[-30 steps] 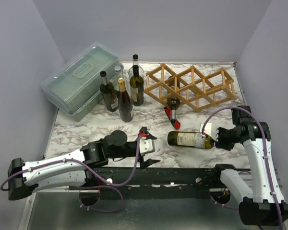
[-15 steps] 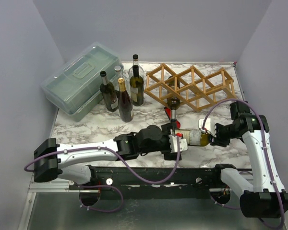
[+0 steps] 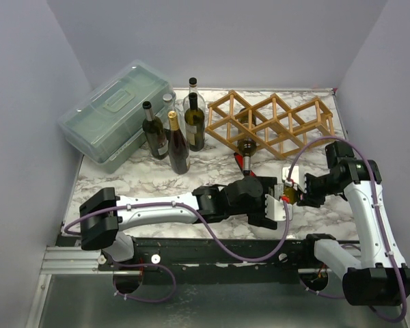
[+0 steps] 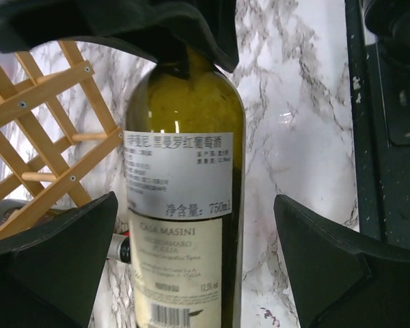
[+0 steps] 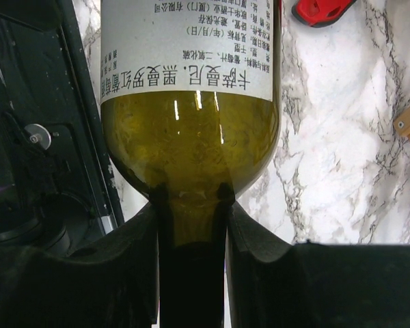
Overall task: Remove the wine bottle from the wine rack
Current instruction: Place the wine bottle at the center of the board.
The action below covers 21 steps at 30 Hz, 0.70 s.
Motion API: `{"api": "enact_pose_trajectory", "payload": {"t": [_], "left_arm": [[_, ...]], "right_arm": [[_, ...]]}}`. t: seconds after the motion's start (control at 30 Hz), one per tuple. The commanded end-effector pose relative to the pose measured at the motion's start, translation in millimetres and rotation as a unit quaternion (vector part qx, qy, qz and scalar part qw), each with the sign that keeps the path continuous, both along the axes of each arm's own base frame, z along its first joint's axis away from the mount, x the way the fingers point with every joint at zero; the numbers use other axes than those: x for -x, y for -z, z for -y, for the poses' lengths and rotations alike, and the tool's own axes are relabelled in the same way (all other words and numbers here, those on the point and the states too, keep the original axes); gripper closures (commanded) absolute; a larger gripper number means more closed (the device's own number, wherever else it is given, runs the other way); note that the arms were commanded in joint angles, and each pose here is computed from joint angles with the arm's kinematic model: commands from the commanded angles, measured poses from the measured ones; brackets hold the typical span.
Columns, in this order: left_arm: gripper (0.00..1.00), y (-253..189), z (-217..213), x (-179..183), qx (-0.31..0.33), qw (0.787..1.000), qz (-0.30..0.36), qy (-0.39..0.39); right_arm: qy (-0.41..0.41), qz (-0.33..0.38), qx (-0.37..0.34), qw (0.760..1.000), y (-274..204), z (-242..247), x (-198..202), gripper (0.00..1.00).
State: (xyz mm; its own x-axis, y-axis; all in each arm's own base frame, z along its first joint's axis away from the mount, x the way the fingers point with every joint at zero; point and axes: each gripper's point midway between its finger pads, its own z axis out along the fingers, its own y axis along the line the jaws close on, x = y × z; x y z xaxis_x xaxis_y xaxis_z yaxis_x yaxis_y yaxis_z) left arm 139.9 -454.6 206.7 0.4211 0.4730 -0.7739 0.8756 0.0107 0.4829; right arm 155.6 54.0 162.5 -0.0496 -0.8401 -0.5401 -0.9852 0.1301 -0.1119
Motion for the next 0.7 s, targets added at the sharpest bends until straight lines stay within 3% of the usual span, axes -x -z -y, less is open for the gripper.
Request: {"api": "enact_pose_trajectory", "payload": {"t": [0.0,0.57,0.67], "left_arm": [[0.01,11.3,0.1,-7.7,-0.037,0.999,0.026,-0.010],[0.01,33.9,1.7,-41.3,-0.071,0.990,0.100,-0.066],[0.06,35.2,-0.7,-45.4,-0.076,0.989,0.106,-0.076]], "right_arm": [[-0.012,0.026,-0.067,0.997,-23.8,-24.2,-10.1,1.00],[-0.010,-0.013,-0.094,0.995,-22.5,-38.7,-5.3,1.00],[-0.010,-0.016,-0.094,0.995,-22.1,-39.3,-5.1,1.00]]}}
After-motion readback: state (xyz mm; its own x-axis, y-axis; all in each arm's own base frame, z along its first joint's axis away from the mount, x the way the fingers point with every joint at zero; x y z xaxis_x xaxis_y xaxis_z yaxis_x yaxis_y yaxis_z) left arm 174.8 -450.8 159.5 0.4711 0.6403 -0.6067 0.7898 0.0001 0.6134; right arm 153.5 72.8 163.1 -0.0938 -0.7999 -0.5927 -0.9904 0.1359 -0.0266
